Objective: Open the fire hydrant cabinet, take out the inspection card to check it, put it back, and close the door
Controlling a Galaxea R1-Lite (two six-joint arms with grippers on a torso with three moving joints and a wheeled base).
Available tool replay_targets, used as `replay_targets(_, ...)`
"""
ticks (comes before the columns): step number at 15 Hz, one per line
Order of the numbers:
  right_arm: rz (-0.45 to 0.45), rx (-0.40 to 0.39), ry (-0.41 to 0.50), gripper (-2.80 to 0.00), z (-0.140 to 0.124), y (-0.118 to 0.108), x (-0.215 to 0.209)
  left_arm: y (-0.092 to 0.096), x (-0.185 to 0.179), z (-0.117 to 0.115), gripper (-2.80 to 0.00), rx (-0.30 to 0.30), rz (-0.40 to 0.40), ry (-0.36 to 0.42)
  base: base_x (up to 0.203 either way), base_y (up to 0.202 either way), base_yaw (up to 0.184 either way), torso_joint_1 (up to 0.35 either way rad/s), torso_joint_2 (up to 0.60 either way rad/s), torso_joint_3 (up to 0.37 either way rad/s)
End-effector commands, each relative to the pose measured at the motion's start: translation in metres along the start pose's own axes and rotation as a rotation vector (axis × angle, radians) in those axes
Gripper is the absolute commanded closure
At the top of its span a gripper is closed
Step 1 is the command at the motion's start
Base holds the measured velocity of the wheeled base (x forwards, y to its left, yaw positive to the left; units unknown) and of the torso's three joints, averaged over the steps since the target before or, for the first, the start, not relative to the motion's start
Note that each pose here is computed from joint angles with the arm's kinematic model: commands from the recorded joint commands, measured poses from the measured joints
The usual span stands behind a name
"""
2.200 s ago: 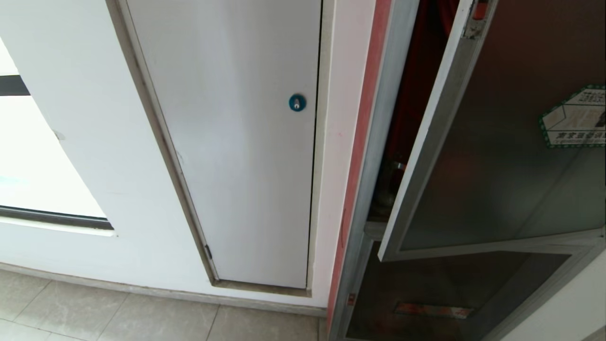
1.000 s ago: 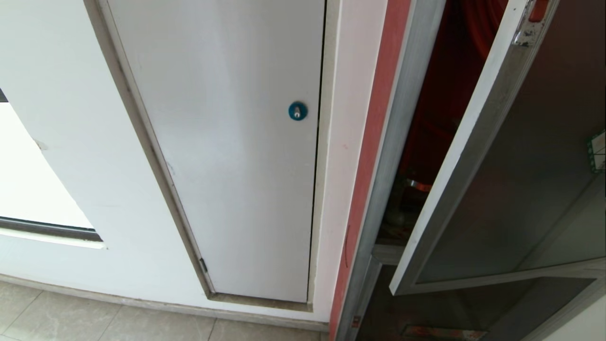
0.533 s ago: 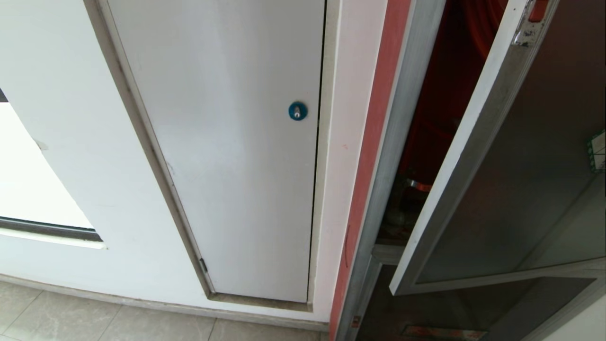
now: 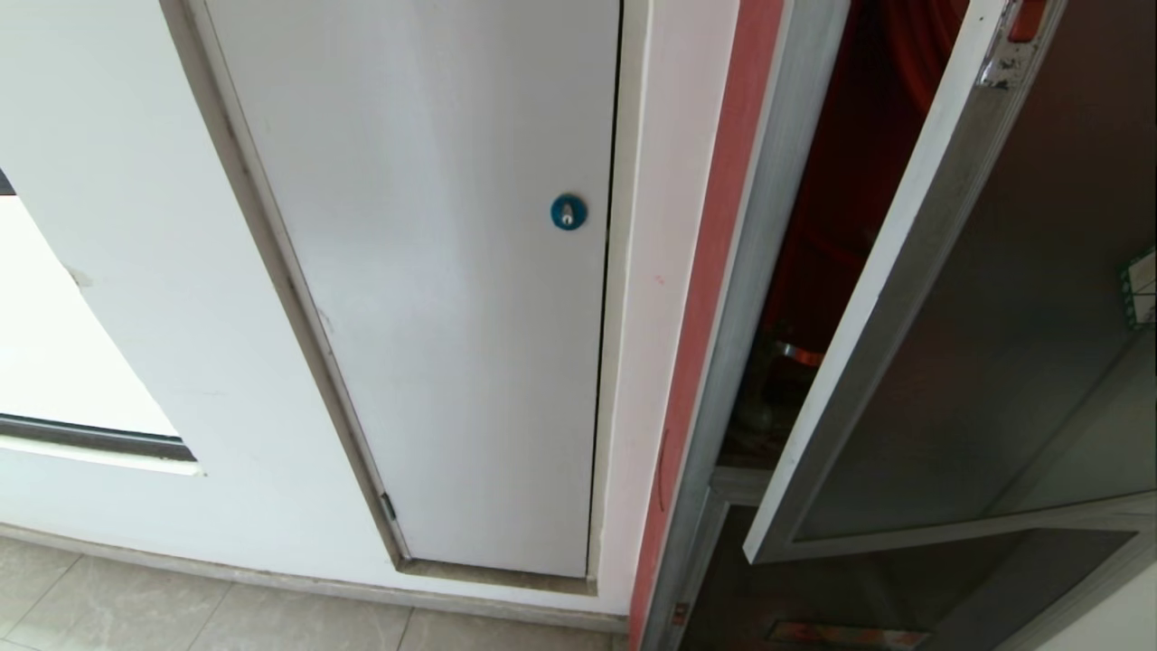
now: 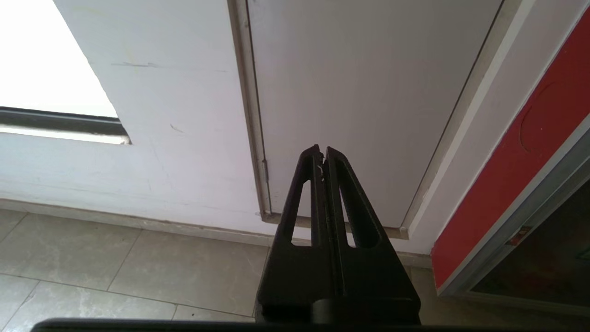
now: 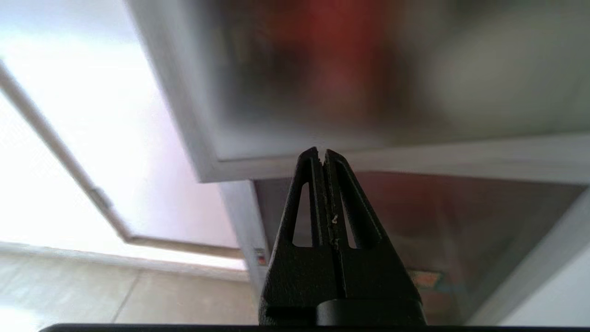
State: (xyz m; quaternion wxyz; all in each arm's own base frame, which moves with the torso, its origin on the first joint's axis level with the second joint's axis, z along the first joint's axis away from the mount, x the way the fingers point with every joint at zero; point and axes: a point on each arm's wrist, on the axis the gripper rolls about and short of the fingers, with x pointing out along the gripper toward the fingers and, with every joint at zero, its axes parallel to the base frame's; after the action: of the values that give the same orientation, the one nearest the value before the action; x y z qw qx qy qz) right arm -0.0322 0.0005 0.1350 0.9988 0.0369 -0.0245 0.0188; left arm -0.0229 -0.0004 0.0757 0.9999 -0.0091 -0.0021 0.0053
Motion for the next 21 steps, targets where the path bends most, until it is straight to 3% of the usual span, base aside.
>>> replay_targets(1,0.081,0.007,0.073,0.00,0.036,0.004,0.019,0.000,0.000,0.000,0.00,0.000,0.000,0.001,0.000,0.000,0.000,0.000,0.00,0.000)
replay_targets(6,0.342,0.038,0.191,0.00,0.086,0.012,0.069,0.000,0.000,0.000,0.00,0.000,0.000,0.001,0.000,0.000,0.000,0.000,0.00,0.000)
replay_targets(14,0.733,0.079,0.233,0.00,0.117,0.020,0.128,0.000,0.000,0.000,0.00,0.000,0.000,0.001,0.000,0.000,0.000,0.000,0.00,0.000)
replay_targets(21,0.749,0.099,0.272,0.00,0.136,0.021,0.181,0.000,0.000,0.000,0.00,0.000,0.000,0.002,0.000,0.000,0.000,0.000,0.00,0.000)
